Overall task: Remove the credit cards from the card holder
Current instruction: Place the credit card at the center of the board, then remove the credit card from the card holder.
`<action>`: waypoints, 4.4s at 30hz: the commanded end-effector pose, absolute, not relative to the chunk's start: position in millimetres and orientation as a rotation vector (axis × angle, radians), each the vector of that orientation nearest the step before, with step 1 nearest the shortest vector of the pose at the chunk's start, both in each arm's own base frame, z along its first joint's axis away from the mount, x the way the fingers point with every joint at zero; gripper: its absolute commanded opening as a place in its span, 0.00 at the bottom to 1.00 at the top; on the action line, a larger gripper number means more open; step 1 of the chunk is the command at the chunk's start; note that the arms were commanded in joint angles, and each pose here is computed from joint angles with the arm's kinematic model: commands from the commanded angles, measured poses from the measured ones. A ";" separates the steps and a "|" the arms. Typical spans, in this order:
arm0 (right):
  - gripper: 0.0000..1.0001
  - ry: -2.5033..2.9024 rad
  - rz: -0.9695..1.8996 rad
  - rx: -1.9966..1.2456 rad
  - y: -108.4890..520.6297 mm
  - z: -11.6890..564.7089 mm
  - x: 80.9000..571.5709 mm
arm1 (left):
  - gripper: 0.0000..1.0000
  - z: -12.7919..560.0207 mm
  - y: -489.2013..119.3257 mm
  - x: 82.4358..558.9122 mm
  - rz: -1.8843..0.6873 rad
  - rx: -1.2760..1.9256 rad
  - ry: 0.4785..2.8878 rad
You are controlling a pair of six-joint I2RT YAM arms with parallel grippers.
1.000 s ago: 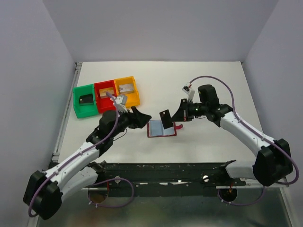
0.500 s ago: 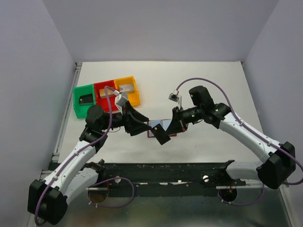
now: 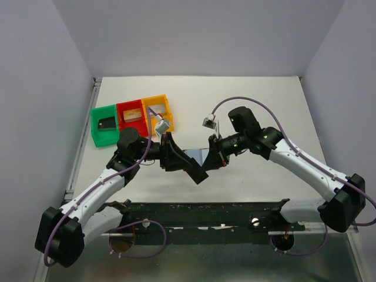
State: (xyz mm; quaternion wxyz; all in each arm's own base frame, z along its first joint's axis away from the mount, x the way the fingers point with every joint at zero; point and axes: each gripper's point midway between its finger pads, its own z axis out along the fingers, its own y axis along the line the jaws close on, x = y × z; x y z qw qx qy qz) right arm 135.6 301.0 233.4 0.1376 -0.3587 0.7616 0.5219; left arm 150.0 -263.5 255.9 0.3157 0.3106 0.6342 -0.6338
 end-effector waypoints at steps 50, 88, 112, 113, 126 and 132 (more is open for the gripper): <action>0.59 2.112 1.000 -0.320 246.2 184.0 206.4 | 0.00 83.0 -109.3 308.8 -0.789 -0.635 2.045; 0.59 2.175 0.911 -0.349 236.4 164.1 205.5 | 0.45 67.5 -96.0 316.6 -0.615 -0.632 2.191; 0.73 2.453 0.417 0.028 171.5 94.9 244.7 | 0.71 107.3 -139.2 289.4 -0.384 -0.353 2.165; 0.72 2.462 0.424 0.054 169.0 91.0 246.6 | 0.83 105.9 -148.7 287.0 -0.392 -0.334 2.170; 0.59 2.573 0.517 0.053 185.4 60.0 268.8 | 0.99 110.5 -218.9 274.8 -0.701 -0.176 2.189; 0.51 2.611 0.471 0.047 188.6 44.8 283.0 | 0.86 117.2 -247.9 261.9 -0.917 -0.053 2.152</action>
